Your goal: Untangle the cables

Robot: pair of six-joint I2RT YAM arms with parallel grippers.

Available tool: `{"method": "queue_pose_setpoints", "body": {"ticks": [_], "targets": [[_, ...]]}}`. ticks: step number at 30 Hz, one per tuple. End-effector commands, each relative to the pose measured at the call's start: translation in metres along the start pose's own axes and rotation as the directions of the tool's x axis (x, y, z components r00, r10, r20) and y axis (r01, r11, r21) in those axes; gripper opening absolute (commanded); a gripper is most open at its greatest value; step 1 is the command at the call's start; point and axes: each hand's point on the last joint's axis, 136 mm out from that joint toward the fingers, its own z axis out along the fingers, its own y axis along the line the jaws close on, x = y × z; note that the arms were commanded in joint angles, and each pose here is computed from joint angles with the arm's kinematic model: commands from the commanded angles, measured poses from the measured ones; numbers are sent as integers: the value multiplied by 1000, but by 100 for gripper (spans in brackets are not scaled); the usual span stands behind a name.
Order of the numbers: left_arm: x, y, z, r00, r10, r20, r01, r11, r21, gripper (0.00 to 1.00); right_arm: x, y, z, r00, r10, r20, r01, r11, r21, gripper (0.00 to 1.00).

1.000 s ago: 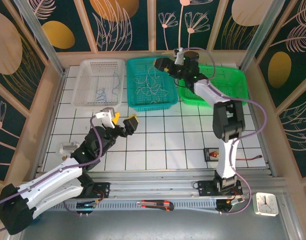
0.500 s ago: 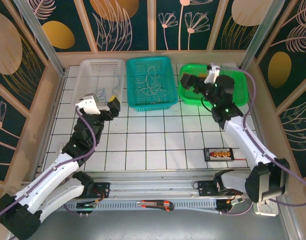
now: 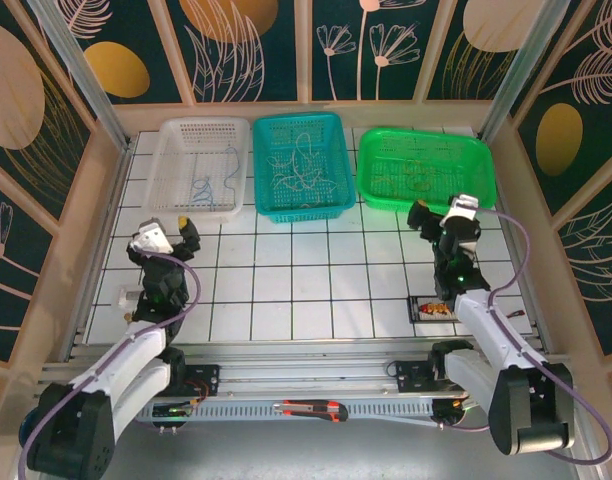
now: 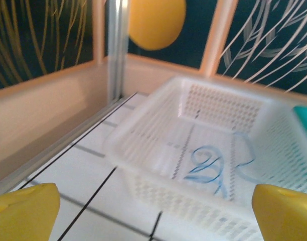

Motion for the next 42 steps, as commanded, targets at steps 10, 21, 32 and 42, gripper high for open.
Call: {"method": "queue_pose_setpoints", "body": {"ticks": [10,21,32,42], "targets": [[12,-13,30,987,131,95,-136,989,49,99,38,-29,23,989,-78,127,70,995,65,99],[40,-36,44,985,167,52,-174,945,275,99,43,-9,19,954,-114,277,149,983,-106,99],[45,-25,67,991,129,-27,-119,967,225,99,52,-9,51,985,-94,143,117,980,-159,99],[43,-23,66,992,122,-20,-115,971,211,99,51,-8,51,985,-95,144,118,980,-160,99]]}}
